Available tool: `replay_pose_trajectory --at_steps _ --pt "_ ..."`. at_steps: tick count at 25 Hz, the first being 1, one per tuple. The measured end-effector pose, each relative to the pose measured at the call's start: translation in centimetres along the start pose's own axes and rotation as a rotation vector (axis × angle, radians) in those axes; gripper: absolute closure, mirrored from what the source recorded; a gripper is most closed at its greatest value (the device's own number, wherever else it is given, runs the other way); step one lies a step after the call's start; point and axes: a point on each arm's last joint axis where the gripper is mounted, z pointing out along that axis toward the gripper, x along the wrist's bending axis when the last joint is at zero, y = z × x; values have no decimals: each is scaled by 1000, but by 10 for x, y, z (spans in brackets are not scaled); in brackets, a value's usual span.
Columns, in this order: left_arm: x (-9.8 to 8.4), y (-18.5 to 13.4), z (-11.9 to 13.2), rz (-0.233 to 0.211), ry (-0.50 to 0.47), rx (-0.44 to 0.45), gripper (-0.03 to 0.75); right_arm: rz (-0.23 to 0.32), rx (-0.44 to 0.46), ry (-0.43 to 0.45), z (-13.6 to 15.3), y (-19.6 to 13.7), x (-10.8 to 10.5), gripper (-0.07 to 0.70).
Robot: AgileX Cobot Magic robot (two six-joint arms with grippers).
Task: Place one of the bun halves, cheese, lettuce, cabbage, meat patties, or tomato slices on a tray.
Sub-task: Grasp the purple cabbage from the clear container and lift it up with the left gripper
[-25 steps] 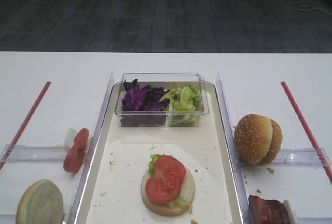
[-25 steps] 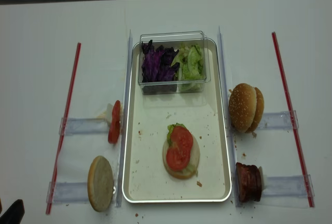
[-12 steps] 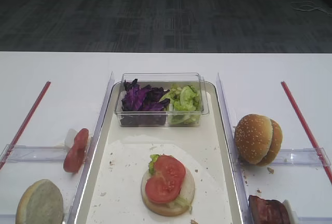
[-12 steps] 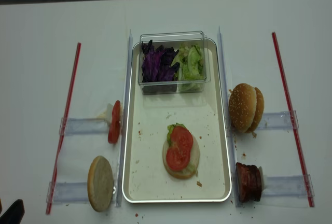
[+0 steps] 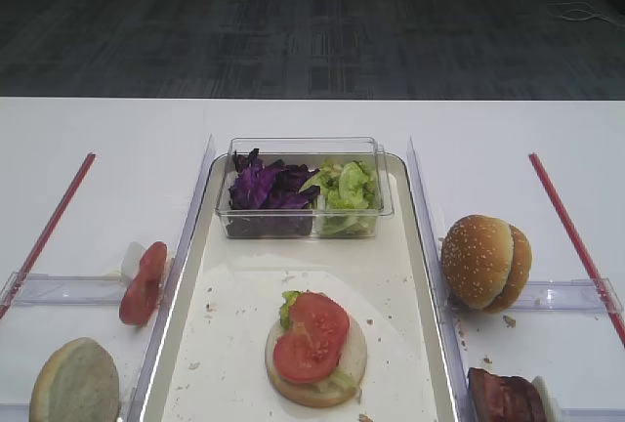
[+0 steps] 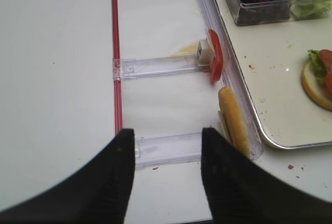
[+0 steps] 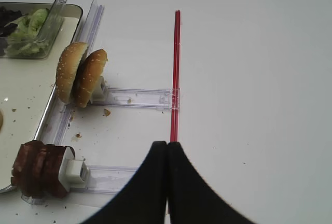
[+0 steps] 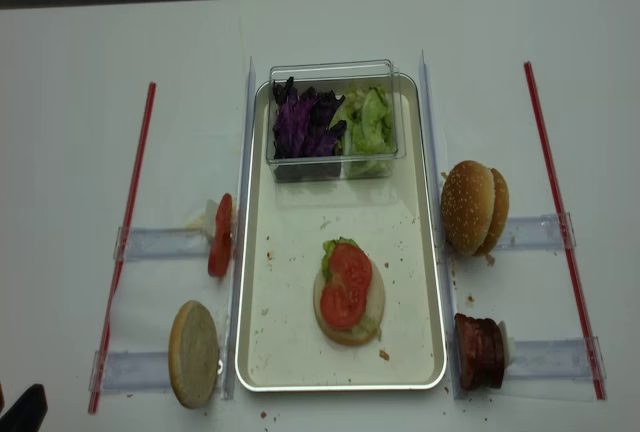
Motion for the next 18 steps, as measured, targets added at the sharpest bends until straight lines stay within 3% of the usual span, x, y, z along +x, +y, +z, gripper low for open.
replay_pose_trajectory --at_steps 5,18 --pt "0 2 2 -24 1 15 416 0 0 0 0 0 0 568" --pt "0 58 31 -39 10 228 274 0 0 0 0 0 0 568"
